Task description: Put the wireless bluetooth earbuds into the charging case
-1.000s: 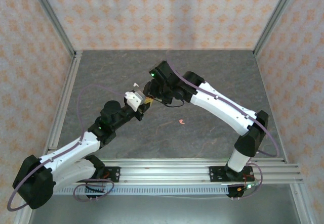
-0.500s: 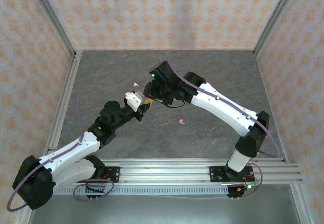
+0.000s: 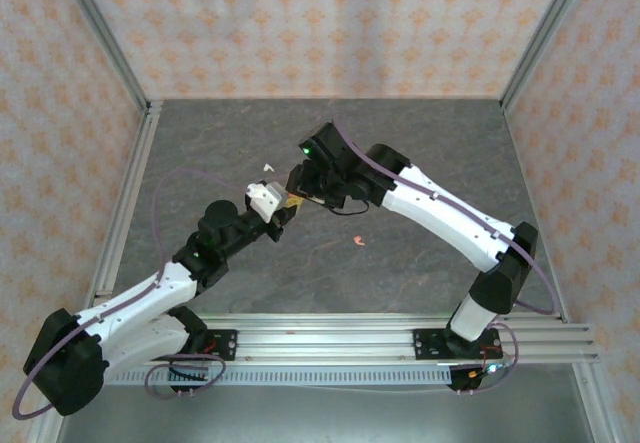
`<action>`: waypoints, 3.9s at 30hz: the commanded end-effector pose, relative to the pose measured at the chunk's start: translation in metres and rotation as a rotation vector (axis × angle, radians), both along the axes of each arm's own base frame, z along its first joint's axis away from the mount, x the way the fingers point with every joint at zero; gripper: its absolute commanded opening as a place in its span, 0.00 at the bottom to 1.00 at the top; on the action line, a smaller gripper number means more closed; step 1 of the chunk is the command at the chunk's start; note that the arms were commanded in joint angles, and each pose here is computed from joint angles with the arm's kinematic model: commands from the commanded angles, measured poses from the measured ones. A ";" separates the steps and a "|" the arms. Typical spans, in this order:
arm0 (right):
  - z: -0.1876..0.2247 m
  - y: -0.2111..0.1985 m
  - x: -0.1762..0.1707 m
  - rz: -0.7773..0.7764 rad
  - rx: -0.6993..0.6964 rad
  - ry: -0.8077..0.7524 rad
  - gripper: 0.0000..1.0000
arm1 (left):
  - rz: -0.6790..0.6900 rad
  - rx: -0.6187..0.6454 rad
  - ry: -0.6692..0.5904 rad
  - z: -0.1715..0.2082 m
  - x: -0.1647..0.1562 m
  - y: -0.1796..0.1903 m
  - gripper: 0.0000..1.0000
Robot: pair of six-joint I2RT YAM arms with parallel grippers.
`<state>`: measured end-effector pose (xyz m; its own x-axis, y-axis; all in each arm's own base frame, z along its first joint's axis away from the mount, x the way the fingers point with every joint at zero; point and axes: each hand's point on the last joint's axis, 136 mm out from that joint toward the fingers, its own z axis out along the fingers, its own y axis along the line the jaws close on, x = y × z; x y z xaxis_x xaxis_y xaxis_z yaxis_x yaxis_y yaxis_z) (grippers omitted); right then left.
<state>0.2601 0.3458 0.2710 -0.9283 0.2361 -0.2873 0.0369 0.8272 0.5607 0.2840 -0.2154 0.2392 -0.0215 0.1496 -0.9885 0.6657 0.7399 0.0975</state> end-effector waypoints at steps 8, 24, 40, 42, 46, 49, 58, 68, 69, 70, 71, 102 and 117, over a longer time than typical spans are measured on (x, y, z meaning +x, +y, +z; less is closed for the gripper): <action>-0.002 -0.014 -0.006 0.015 -0.067 -0.002 0.46 | 0.009 -0.031 -0.065 0.019 -0.004 0.005 0.00; 0.008 -0.034 0.002 0.013 -0.097 -0.066 0.34 | 0.020 0.007 -0.037 0.008 -0.004 0.007 0.00; -0.054 -0.108 0.011 0.017 -0.280 -0.020 0.37 | 0.043 0.050 0.060 -0.022 -0.015 0.019 0.00; -0.076 -0.106 0.009 0.085 -0.321 0.009 0.37 | 0.029 0.051 0.074 -0.026 -0.018 0.017 0.00; -0.115 -0.106 0.006 0.176 -0.387 0.107 0.39 | 0.000 0.052 0.088 -0.032 -0.024 0.015 0.00; -0.133 -0.110 0.009 0.185 -0.387 0.159 0.40 | -0.040 0.043 0.082 -0.033 -0.030 0.012 0.00; -0.154 -0.134 0.039 0.111 -0.342 0.199 0.40 | -0.080 0.070 0.091 -0.037 -0.036 0.008 0.00; -0.180 -0.132 0.113 0.163 -0.514 0.156 0.40 | -0.103 0.079 0.118 -0.045 -0.031 0.000 0.00; -0.183 -0.131 0.120 0.182 -0.538 0.161 0.40 | -0.104 0.081 0.121 -0.045 -0.030 -0.001 0.00; -0.187 -0.131 0.126 0.198 -0.563 0.166 0.40 | -0.107 0.085 0.125 -0.046 -0.030 -0.001 0.00; -0.191 -0.132 0.134 0.210 -0.589 0.168 0.40 | -0.110 0.089 0.127 -0.047 -0.030 -0.002 0.00; -0.212 -0.135 0.011 0.222 -0.319 0.289 0.40 | -0.239 0.072 0.090 -0.037 -0.046 -0.015 0.00; -0.236 -0.120 0.018 0.421 -0.360 0.249 0.45 | -0.236 0.079 0.115 -0.038 -0.051 -0.012 0.00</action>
<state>0.2699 0.2194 0.0348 -0.9837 -0.1781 -0.0252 -0.1785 0.9496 0.2578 0.2321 -0.2263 0.1826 -0.1330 0.2531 -0.9583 0.8263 0.5622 0.0338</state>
